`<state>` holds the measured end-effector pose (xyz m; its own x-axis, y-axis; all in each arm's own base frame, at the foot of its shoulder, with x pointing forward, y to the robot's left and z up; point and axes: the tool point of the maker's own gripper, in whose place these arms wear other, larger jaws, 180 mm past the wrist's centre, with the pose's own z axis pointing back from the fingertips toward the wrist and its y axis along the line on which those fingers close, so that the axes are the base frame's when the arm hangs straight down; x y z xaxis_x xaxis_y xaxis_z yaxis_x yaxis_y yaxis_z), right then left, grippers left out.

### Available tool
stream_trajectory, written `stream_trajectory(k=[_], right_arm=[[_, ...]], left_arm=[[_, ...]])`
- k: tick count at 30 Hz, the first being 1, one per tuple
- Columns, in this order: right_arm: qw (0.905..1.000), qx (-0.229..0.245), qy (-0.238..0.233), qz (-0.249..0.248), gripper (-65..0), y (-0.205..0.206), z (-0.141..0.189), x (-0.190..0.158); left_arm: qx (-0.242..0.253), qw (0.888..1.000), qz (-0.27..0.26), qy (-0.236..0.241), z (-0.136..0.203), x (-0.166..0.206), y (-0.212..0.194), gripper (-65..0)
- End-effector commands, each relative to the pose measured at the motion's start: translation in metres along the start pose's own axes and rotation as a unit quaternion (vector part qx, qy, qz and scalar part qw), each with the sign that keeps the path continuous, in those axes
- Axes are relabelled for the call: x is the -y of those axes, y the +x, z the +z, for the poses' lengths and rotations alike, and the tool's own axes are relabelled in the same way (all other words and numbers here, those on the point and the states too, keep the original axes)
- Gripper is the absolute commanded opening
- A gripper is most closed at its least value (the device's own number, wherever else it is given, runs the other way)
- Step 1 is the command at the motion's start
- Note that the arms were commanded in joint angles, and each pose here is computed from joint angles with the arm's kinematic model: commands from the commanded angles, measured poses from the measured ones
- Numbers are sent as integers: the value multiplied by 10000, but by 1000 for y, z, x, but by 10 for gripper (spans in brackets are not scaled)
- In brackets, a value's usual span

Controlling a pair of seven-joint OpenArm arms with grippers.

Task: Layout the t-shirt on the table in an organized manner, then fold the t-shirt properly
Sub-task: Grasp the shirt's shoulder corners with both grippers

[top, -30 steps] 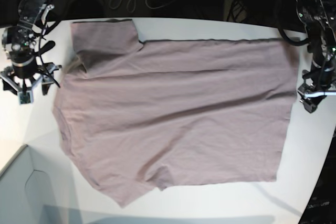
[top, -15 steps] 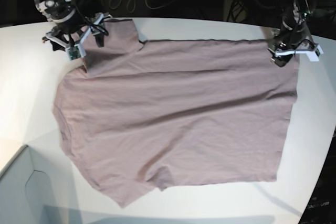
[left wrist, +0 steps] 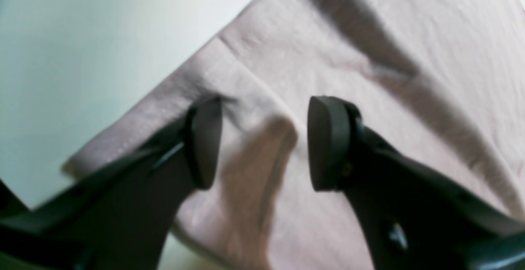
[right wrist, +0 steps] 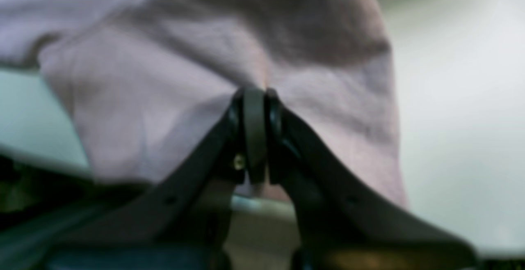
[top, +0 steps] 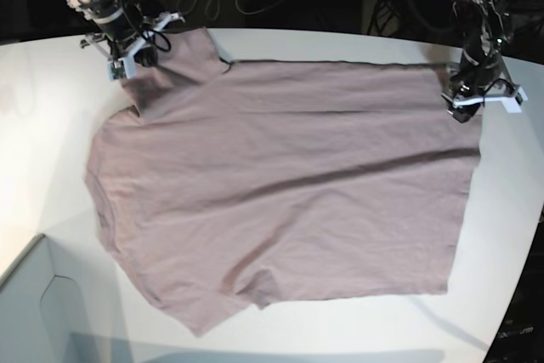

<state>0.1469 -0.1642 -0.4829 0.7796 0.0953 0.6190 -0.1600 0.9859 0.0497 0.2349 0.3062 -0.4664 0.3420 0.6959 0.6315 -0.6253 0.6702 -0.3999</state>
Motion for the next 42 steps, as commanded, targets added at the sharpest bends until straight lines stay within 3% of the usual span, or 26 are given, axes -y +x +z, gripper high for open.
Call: stream_trajectory(k=[1, 11, 18, 22, 26, 32, 39, 42], right_arm=[[9970, -756, -57, 169, -650, -40, 12, 1], [9902, -1302, 341, 367, -650, -89, 48, -34], [9952, -756, 163, 602, -650, -45, 60, -27], [9974, -386, -248, 555, -650, -19, 74, 0], [9980, -89, -472, 421, -650, -2, 84, 15], [9979, -22, -502, 421, -645, 2, 85, 17], [9978, 26, -494, 431, -460, 6, 84, 16], [9977, 67, -515, 432, -421, 9, 83, 18]], left_arm=[[-110, 9999, -5, 65, 1, -3, -2, -321], [169, 9997, -106, -160, 9, 15, 19, -321], [521, 9971, -423, -352, 41, 24, 39, -321], [571, 9962, -577, -331, 56, 19, 40, -321], [616, 9966, -539, -65, 62, -5, 44, -319], [531, 9971, -280, 471, 59, -51, 41, -319], [324, 9971, -230, 654, 42, -68, 36, -321], [255, 9971, -176, 701, 37, -70, 32, -338]])
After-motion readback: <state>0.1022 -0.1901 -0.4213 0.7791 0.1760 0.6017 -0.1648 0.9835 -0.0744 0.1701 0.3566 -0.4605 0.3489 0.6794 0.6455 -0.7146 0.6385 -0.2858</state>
